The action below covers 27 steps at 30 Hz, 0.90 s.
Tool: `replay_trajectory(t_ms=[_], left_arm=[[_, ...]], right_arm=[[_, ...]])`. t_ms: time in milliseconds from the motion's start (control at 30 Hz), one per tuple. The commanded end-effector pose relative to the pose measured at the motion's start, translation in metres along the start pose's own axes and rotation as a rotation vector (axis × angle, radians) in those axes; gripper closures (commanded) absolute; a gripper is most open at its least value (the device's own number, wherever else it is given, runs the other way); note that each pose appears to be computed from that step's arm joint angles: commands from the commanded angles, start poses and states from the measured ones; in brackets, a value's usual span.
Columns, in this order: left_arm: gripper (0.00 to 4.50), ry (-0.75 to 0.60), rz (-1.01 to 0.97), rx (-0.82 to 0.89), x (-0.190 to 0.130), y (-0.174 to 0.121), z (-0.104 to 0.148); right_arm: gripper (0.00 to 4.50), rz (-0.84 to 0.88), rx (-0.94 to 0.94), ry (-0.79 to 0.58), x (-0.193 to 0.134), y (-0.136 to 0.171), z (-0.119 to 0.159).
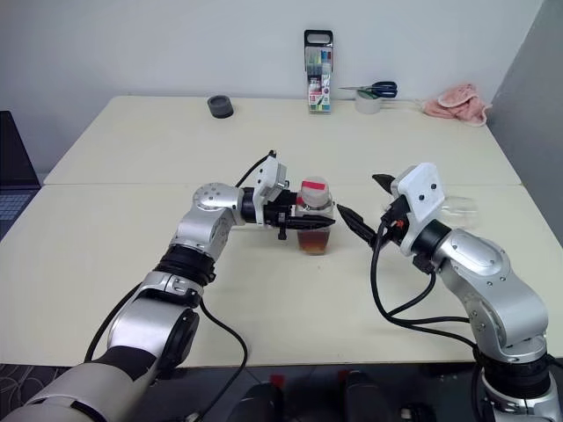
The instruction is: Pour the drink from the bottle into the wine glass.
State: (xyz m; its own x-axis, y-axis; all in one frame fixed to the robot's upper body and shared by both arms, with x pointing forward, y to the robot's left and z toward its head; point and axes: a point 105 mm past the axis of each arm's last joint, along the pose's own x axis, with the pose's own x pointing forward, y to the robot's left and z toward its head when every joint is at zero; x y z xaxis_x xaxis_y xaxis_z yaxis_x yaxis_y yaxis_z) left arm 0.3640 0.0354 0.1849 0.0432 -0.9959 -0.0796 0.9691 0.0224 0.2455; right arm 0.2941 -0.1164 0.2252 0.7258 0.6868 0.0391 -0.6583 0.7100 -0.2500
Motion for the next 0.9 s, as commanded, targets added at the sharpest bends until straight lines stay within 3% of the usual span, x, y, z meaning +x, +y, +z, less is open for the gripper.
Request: replay_trajectory(t_ms=[33,300,867,900], left_arm=[[2.85,-0.060,0.007,0.051,-0.002,0.002,0.020],[2.85,-0.077,-0.035,0.045,0.002,-0.007,0.025],[2.85,-0.072,-0.063,0.052,0.006,-0.014,0.025],[2.85,-0.071,-0.065,0.053,0.006,-0.015,0.025]], right_arm=[[0.00,0.078,-0.004,-0.044,-0.006,0.009,0.014],[0.00,0.182,0.073,-0.090,0.005,0.023,0.033],[0.00,0.251,0.046,-0.093,0.036,0.033,0.038],[0.17,0.246,0.048,-0.102,0.037,0.033,0.039]])
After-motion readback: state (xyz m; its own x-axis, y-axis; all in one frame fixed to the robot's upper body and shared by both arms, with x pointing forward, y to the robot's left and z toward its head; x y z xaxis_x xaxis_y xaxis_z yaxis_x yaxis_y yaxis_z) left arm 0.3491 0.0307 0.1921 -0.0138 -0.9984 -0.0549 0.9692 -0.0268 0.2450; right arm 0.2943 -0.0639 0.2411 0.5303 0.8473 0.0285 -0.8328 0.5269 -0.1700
